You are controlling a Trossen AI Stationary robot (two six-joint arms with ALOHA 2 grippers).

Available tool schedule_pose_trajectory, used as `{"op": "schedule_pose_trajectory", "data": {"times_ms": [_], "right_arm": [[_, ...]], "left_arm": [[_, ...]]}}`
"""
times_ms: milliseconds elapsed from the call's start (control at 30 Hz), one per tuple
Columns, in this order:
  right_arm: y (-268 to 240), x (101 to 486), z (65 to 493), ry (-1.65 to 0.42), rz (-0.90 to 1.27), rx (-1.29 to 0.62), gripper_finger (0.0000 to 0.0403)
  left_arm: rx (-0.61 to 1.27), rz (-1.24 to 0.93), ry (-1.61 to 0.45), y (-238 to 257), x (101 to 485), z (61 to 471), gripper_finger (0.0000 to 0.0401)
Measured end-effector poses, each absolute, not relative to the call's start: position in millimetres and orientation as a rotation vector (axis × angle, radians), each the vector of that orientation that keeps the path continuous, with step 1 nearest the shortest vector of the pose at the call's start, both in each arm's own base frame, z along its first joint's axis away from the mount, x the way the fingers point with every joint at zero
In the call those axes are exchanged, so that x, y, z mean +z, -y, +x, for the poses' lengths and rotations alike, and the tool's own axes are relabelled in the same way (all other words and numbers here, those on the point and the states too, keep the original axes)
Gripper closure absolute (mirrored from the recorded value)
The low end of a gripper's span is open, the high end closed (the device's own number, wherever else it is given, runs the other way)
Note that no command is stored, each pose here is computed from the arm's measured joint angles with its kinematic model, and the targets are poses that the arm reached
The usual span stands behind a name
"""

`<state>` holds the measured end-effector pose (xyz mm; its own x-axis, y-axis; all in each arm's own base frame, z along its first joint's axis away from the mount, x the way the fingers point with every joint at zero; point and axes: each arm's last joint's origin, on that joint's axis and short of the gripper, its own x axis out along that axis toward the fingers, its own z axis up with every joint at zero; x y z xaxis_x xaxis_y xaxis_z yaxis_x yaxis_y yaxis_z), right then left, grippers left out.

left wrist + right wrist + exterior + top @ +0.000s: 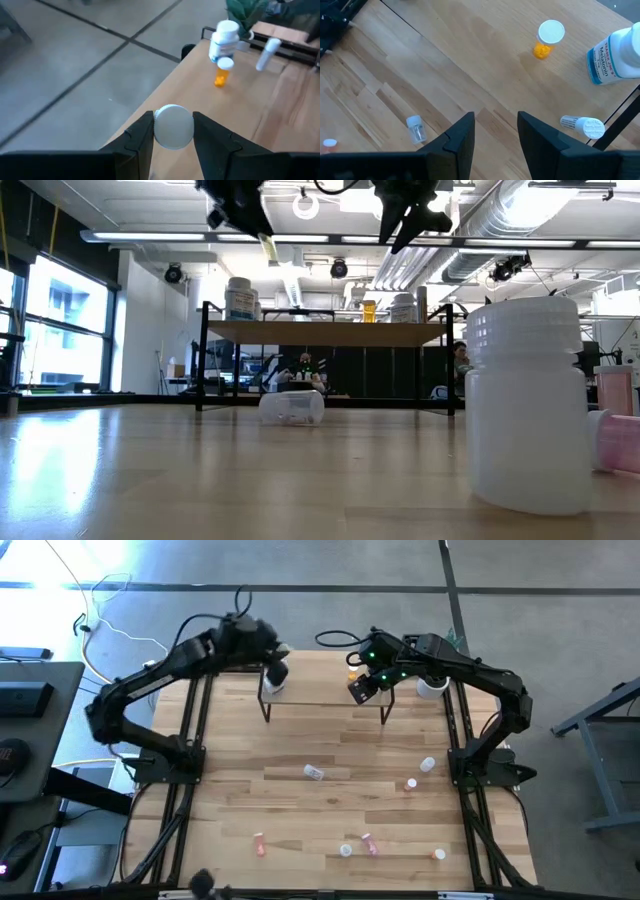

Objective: Pick and place medicine bottles onto shelf by color
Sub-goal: Put the yellow pill bottle on the shelf

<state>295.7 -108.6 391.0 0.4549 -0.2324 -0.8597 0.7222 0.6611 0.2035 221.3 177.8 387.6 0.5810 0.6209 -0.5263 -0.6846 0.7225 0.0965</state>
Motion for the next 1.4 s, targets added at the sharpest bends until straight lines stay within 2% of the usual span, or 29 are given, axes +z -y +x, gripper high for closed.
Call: {"op": "schedule_pose_trajectory", "data": {"times_ms": [233, 500, 933, 1400], "right_arm": [[109, 391, 296, -0.926, 0.586, -0.626, 0.0263], [109, 391, 296, -0.928, 0.582, -0.623, 0.0263], [109, 391, 296, -0.934, 0.562, -0.611, 0.0263], [109, 391, 296, -0.935, 0.563, -0.607, 0.0263]], "left_arm": [[0.793, -0.256, -0.608, -218, 385, 240, 0.0288], [0.772, -0.324, -0.704, -242, 373, 253, 0.0288], [0.719, -0.407, -0.828, -259, 335, 269, 0.0288], [0.697, -0.408, -0.903, -263, 318, 276, 0.0288]]}}
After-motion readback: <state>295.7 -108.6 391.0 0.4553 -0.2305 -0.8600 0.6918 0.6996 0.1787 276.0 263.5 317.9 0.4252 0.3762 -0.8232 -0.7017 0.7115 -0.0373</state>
